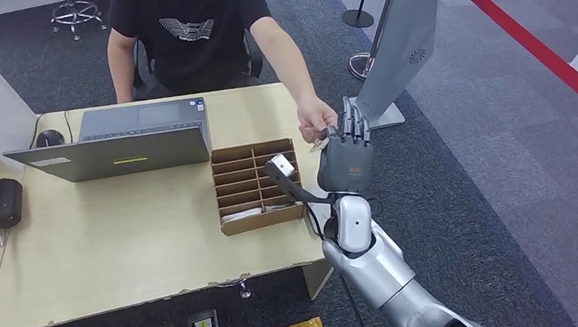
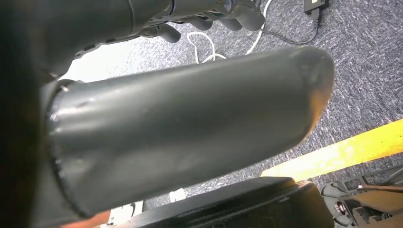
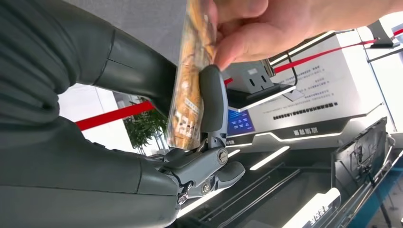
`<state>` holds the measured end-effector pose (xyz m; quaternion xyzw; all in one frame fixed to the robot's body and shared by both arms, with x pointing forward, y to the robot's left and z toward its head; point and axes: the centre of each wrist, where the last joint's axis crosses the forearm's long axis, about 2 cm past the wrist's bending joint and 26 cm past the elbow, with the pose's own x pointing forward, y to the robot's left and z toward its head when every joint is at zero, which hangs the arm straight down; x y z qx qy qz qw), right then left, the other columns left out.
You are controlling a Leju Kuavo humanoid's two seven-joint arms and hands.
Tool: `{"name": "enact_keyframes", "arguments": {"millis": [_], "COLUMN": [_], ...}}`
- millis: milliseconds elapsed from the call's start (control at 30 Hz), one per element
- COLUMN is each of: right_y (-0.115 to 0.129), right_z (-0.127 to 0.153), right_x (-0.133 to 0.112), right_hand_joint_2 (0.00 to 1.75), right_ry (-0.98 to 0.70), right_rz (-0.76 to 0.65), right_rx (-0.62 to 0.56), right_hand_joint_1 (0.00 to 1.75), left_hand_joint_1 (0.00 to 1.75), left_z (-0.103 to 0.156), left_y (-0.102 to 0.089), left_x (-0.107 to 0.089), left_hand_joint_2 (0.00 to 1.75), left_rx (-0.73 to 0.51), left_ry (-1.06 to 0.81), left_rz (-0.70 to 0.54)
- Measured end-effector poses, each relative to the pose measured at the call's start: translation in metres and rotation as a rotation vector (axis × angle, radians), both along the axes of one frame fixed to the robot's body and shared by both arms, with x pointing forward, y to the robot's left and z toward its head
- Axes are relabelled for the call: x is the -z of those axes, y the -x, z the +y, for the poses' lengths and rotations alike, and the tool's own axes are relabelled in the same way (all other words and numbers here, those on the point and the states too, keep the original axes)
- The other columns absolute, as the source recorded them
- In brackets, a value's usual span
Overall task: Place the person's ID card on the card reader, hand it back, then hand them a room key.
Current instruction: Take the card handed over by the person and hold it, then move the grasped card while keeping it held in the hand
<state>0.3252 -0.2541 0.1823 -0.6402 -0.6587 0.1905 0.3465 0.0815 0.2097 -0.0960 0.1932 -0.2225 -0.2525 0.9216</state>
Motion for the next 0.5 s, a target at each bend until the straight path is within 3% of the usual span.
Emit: {"name": "enact_keyframes", "arguments": {"millis": [500], "right_y": [0.0083], "right_z": [-0.0035], "right_x": [0.0061], "right_hand_joint_2": [1.75], "right_ry": [0.022], "right_rz": [0.003], "right_rx": [-0.002], "right_hand_joint_1": [1.75], "left_hand_joint_1": [0.0], "left_z": [0.0], "left_y": [-0.0007], "left_x": [-0.0002], "left_hand_joint_2": [0.0], "left_rx": [-0.016], "left_ry": [-0.002], "left_rz": [-0.002]}}
